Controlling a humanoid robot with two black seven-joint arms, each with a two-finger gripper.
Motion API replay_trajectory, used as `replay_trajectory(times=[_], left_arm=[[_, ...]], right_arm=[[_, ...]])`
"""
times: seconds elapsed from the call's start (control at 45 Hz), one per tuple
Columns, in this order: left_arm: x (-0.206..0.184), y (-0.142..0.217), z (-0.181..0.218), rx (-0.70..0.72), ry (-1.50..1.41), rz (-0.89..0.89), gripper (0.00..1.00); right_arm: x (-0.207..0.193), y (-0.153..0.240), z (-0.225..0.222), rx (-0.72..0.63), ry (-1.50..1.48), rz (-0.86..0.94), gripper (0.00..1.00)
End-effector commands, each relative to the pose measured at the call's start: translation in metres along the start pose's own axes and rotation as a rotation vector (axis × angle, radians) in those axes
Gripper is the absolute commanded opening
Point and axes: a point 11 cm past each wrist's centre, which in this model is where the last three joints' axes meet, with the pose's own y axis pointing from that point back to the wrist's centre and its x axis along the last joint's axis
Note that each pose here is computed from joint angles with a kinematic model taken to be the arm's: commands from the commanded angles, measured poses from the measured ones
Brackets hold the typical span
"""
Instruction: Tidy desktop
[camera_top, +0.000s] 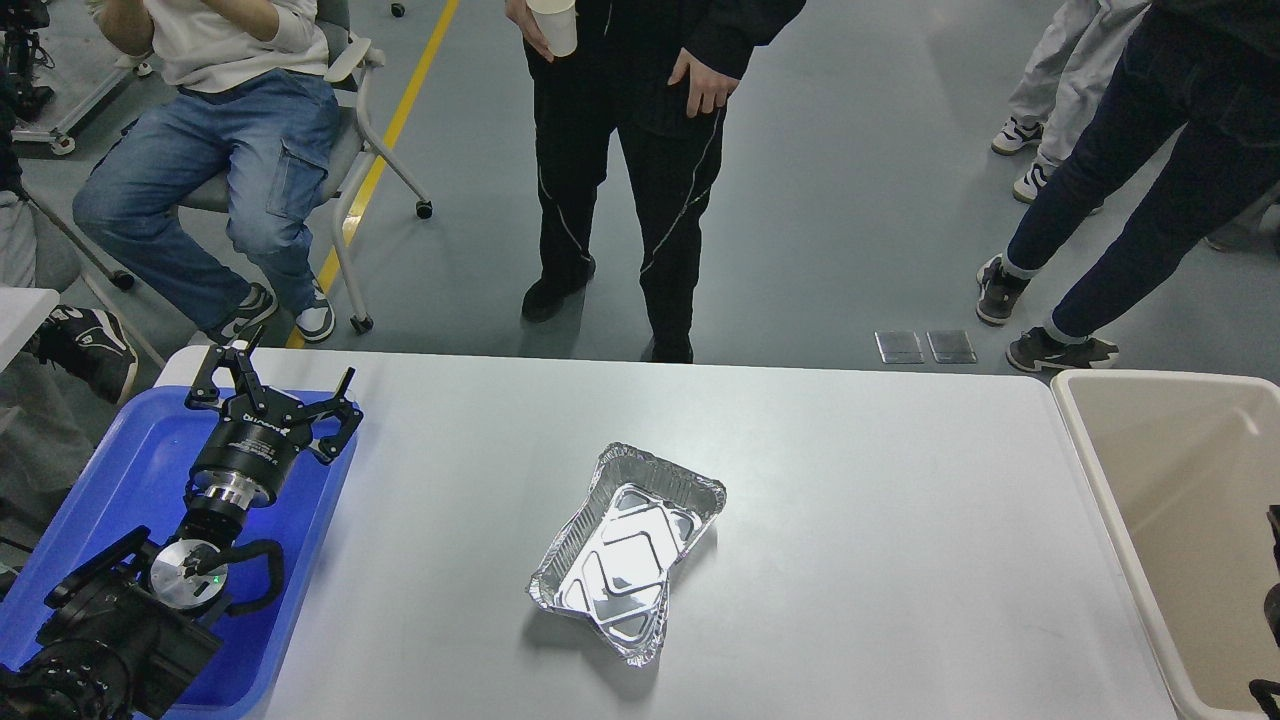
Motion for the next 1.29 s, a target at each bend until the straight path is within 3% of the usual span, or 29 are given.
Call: replay_trajectory(times=[0.0,0.2,0.333,0.533,0.911,1.267], left_arm=[[0.0,0.0,0.0,0.0,0.0,0.0,1.0],[0.0,0.0,0.0,0.0,0.0,0.0,1.0],[0.0,0.0,0.0,-0.001,0.0,-0.001,1.0],[0.0,0.0,0.0,-0.001,0.0,-0.001,1.0],[0.0,0.0,0.0,0.0,0.0,0.0,1.0],[0.0,0.0,0.0,-0.001,0.0,-0.001,1.0]], right_arm=[[0.002,-0.003,-0.011,0.02,-0.003,-0.003,1.0],[-0.001,-0.009,-0.037,0.063,-0.045,-0.051,1.0],[0.023,-0.016,-0.072,0.127,-0.159,-0.114,1.0],[0.01,-0.014,-0.104,0.212,-0.452,-0.241,1.0],[-0.049,0.048,-0.185,0.468,-0.792,-0.599,1.0],[-0.11,0.068,-0.19,0.489,-0.898,-0.675,1.0]])
